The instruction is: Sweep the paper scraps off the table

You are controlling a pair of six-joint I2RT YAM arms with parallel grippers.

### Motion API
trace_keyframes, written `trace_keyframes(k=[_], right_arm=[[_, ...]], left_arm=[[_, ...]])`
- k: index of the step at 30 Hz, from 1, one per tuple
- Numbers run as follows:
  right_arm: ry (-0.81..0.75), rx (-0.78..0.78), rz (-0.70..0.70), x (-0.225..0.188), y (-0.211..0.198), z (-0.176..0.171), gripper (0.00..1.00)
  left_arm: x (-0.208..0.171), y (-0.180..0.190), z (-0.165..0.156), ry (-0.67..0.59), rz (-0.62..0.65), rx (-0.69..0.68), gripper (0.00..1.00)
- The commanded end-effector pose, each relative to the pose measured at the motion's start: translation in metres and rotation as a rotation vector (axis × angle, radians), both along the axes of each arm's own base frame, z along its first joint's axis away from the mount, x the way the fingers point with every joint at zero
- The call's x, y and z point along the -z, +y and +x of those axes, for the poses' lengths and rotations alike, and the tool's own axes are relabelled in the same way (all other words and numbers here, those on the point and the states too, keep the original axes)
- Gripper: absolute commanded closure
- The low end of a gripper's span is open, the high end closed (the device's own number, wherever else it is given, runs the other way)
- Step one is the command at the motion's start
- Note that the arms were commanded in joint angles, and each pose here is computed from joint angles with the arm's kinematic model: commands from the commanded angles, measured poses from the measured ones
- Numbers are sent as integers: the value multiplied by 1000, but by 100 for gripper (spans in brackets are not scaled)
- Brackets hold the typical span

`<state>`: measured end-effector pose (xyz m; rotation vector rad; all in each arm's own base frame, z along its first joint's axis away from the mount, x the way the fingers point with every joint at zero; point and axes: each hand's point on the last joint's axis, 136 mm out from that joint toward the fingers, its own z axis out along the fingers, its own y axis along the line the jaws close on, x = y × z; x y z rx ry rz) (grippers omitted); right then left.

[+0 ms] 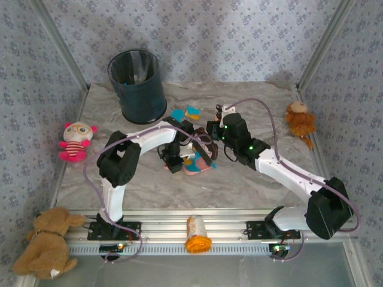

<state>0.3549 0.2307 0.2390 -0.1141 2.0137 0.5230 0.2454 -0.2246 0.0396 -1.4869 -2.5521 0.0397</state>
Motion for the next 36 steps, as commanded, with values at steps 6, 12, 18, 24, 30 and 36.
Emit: trace_keyframes(k=[6, 12, 18, 24, 30, 36], right_arm=[[-84, 126, -7, -44, -26, 0, 100], [-55, 262, -101, -31, -58, -4, 100], [-24, 354, -180, -12, -83, -7, 100], [-9, 416, -186, 10, -93, -11, 100], [28, 413, -168, 35, -84, -11, 100], [46, 392, -128, 48, -63, -8, 100]], left_arm=[[3, -6, -3, 20, -9, 9, 100], [3, -6, -2, 17, -10, 12, 100], [4, -8, -2, 16, -19, 12, 100], [4, -6, -9, 49, -13, 30, 100], [3, -4, -23, 96, -21, 62, 100], [8, -5, -24, 100, -9, 58, 100]])
